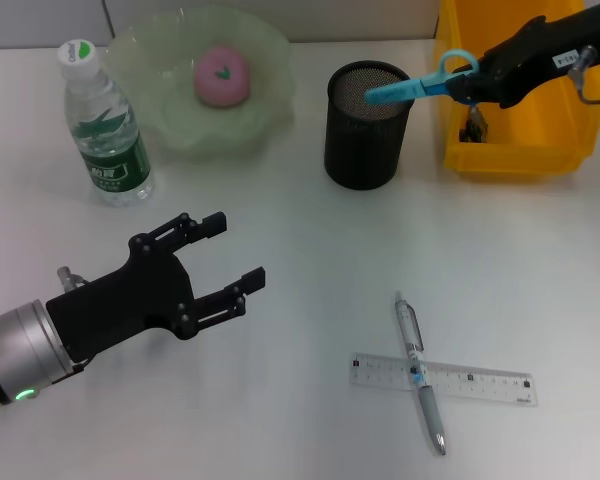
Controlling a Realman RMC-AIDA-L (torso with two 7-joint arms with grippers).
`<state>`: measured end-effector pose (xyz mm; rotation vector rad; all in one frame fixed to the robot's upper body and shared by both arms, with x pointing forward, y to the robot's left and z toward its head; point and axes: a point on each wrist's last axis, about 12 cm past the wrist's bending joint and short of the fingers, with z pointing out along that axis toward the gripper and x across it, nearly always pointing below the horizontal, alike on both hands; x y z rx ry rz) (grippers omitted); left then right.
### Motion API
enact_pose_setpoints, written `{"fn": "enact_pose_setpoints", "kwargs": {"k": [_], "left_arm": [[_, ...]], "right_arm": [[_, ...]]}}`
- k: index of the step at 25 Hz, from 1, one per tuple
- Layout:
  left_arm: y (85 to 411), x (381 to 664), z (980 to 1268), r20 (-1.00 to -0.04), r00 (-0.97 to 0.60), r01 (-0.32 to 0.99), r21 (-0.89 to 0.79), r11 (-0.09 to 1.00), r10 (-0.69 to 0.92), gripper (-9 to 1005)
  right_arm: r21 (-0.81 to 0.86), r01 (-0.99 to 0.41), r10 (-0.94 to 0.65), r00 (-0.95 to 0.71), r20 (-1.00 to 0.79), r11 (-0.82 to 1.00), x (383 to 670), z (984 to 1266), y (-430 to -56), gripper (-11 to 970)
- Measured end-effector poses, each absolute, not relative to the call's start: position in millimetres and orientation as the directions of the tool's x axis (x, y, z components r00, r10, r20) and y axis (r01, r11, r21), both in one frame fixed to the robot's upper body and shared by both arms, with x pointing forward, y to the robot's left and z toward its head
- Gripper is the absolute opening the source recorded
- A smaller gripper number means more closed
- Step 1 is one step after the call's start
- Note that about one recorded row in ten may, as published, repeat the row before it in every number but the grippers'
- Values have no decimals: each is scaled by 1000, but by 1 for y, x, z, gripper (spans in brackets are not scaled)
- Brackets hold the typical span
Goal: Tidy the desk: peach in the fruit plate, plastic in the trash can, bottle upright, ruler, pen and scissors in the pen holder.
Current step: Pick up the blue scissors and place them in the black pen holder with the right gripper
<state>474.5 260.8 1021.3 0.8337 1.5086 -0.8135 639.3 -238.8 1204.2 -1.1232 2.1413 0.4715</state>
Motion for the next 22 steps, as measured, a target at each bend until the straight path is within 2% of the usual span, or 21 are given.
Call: {"fn": "enact_pose_setpoints", "kwargs": {"k": [14, 22], "left_arm": [[262, 471, 1022, -996, -74, 866, -41, 498, 47, 791], [262, 471, 1021, -996, -75, 868, -41, 496, 49, 792]], "right_arm": [[-28, -824, -674, -443, -592, 566, 655, 1223, -202, 208], [-36, -833, -706, -444, -552, 552, 659, 1224, -185, 212]]}}
